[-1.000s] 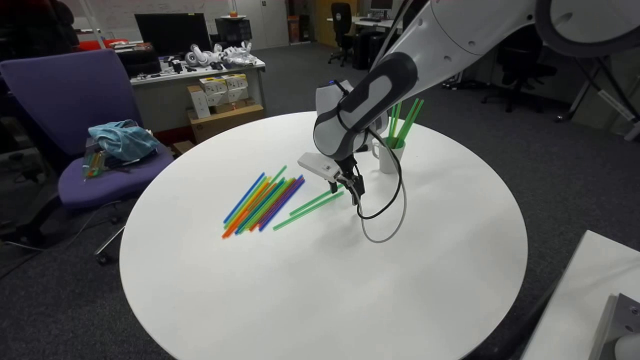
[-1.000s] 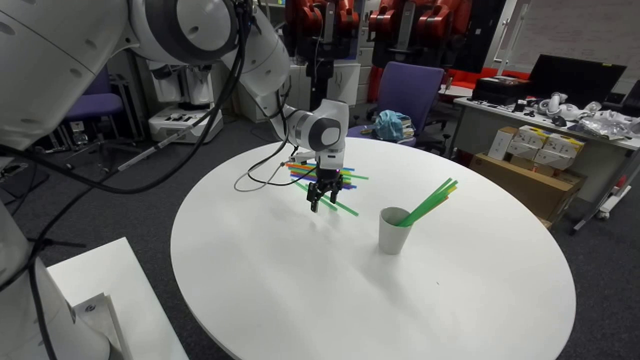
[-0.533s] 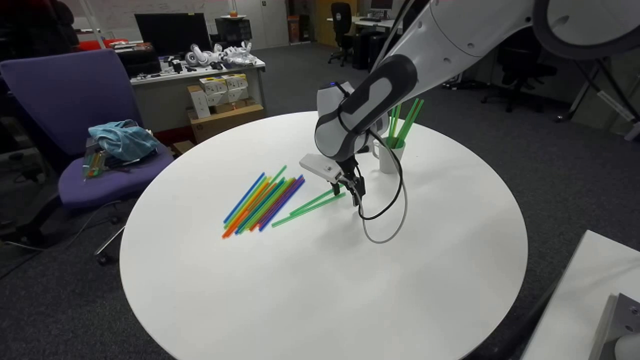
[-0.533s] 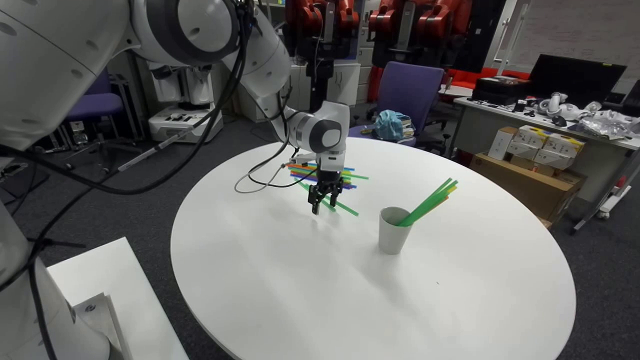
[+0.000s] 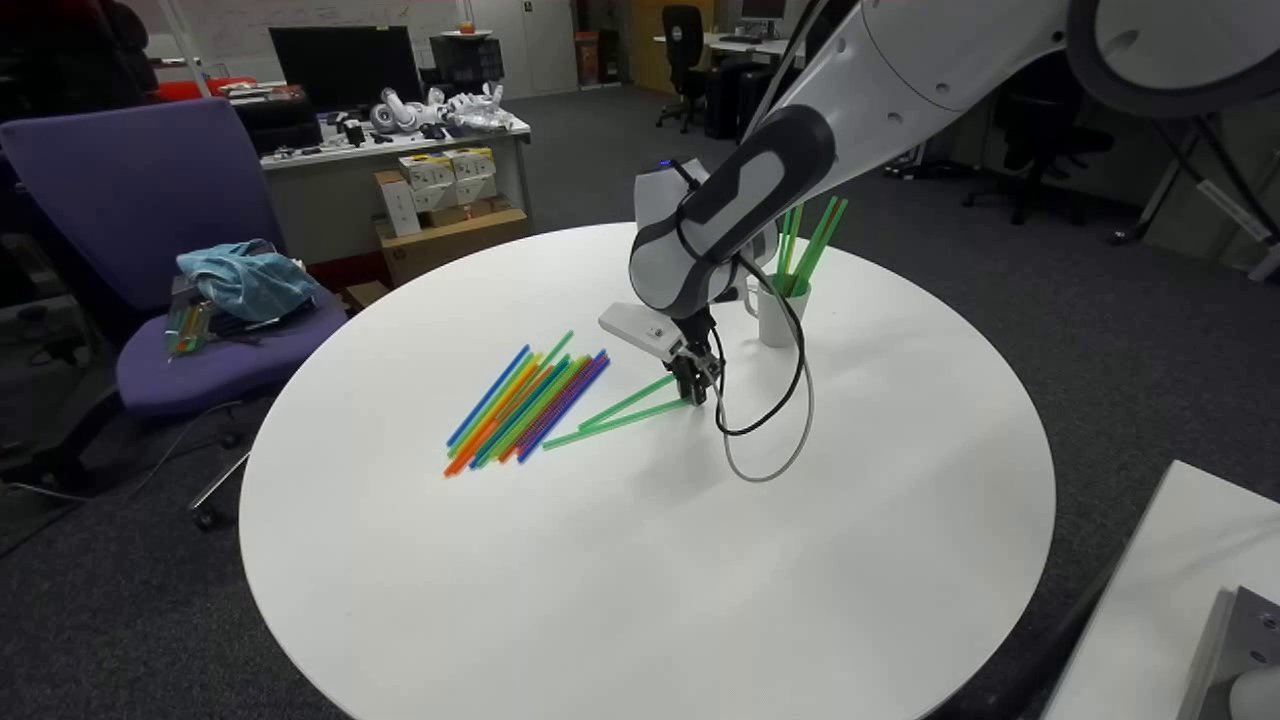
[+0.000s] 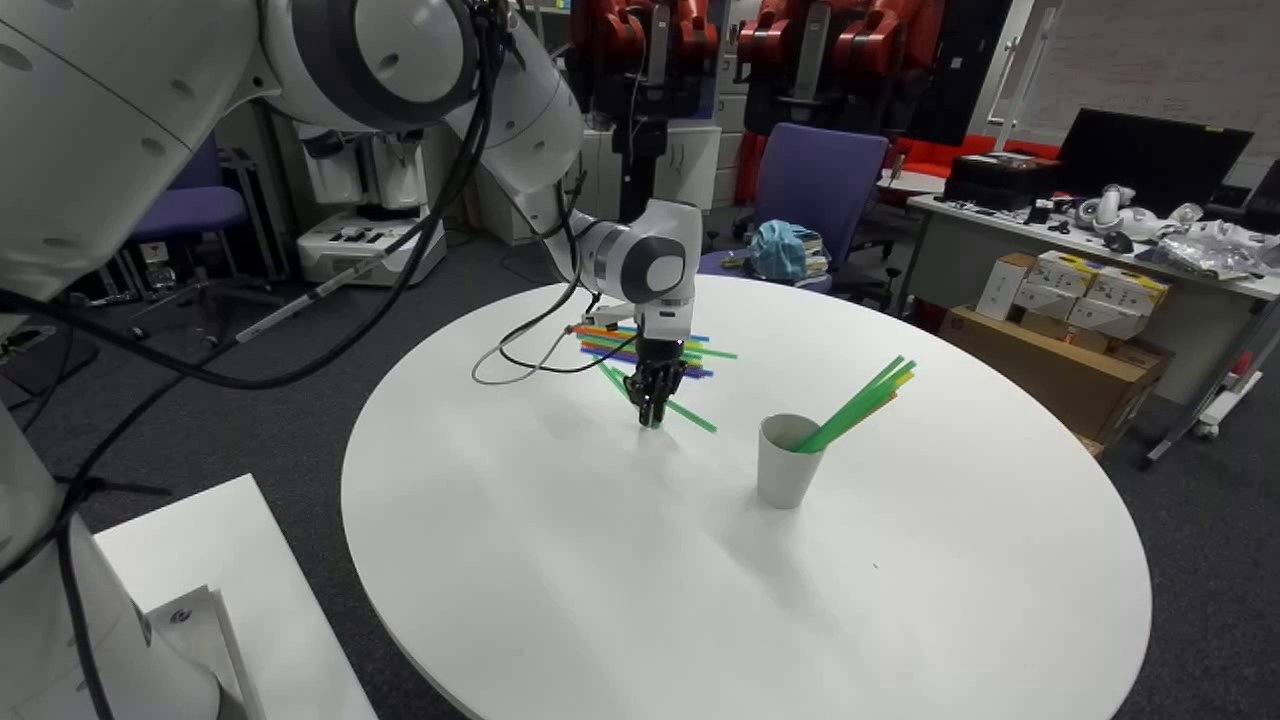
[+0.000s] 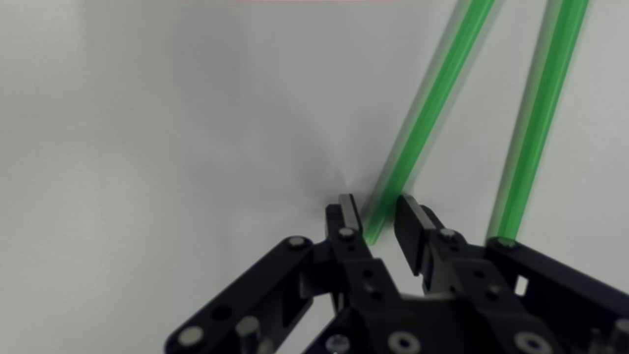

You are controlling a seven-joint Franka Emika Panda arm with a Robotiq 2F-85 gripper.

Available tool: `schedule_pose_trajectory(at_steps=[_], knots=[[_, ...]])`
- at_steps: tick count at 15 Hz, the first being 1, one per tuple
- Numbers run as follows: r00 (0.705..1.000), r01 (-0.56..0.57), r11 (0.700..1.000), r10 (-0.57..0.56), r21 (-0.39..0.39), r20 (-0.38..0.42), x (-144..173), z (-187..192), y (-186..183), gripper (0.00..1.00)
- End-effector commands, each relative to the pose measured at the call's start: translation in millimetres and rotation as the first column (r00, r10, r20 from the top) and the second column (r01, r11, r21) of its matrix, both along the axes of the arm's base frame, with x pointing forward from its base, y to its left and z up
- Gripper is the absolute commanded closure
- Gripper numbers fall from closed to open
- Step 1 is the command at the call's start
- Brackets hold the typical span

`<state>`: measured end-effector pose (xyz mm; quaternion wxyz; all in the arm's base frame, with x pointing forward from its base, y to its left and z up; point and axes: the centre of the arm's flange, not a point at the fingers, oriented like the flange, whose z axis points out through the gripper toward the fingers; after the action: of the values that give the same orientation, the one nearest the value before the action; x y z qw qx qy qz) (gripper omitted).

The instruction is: Put one green straw in the white mug.

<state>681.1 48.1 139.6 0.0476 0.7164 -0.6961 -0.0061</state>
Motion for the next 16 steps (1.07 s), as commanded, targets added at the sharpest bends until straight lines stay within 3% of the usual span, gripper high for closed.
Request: schedule_pose_trajectory(at_steps=[1,6,8,12,16], knots=[[1.000,0.006,1.000,-0.006,0.006,-0.012,-4,6,-6,0.99],[1.000,0.011,1.000,-0.011,0.001,-0.003,-3,10,-9,1.00],[0.999,0.034,0.999,-0.033,-0.027,0.036,0,24,-18,1.00],[0.984,0.104,0.985,-0.081,-0.138,0.160,21,90,-62,1.00],[0.954,0.167,0.936,-0.074,-0.310,0.289,44,172,-98,1.00]])
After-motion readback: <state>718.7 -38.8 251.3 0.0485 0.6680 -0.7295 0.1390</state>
